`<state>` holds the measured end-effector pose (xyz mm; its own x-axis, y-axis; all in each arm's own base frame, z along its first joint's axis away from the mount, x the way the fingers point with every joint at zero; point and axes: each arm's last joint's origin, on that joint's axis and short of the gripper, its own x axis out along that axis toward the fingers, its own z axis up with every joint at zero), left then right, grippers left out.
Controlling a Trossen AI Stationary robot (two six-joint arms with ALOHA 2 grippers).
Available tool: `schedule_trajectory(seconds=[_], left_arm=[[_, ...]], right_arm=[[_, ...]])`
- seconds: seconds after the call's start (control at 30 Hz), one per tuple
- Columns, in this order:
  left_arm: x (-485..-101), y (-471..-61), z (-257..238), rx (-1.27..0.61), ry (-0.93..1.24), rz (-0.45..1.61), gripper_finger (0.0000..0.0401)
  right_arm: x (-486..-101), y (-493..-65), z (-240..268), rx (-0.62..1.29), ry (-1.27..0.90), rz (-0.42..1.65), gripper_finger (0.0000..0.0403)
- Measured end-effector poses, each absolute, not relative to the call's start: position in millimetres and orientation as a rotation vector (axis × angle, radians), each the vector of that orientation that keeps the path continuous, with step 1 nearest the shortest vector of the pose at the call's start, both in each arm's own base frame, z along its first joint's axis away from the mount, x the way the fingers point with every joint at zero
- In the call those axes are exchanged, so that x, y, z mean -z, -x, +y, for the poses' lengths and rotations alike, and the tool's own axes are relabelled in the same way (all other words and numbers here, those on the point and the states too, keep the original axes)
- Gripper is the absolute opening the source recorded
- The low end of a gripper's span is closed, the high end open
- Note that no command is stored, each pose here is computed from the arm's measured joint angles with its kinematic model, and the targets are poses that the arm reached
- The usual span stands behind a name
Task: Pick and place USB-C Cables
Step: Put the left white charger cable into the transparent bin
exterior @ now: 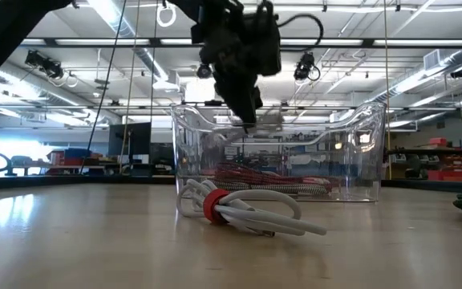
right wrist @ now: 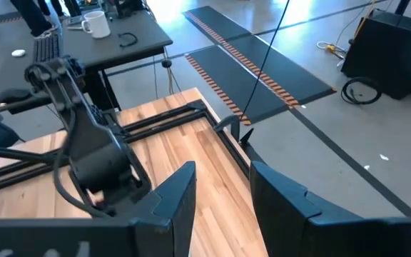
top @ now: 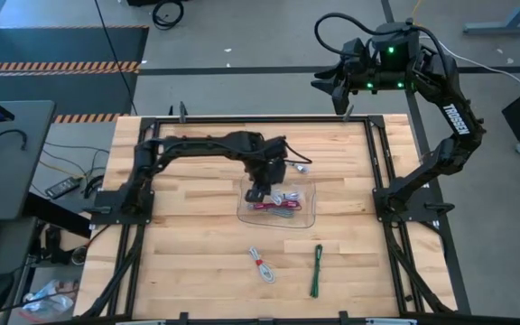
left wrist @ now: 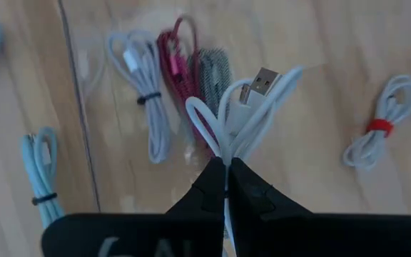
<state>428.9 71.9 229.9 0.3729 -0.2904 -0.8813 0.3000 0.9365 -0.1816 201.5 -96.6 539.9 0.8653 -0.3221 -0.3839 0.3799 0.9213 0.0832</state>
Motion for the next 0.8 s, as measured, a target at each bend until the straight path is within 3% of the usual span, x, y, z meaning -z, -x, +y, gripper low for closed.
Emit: schedule_trajectory(seconds=[0.3, 0.8], left_arm=[[-194, -444, 67, 0.298, -0.014, 1.204, 0.0004], [-185, -445, 72, 0.195, 0.042, 1.239, 0.0004]], right_arm=[[-540, -202, -97, 0.369, -0.158, 0.375, 0.0138], [-538, -201, -96, 0.364, -0.157, 0.397, 0.0138]])
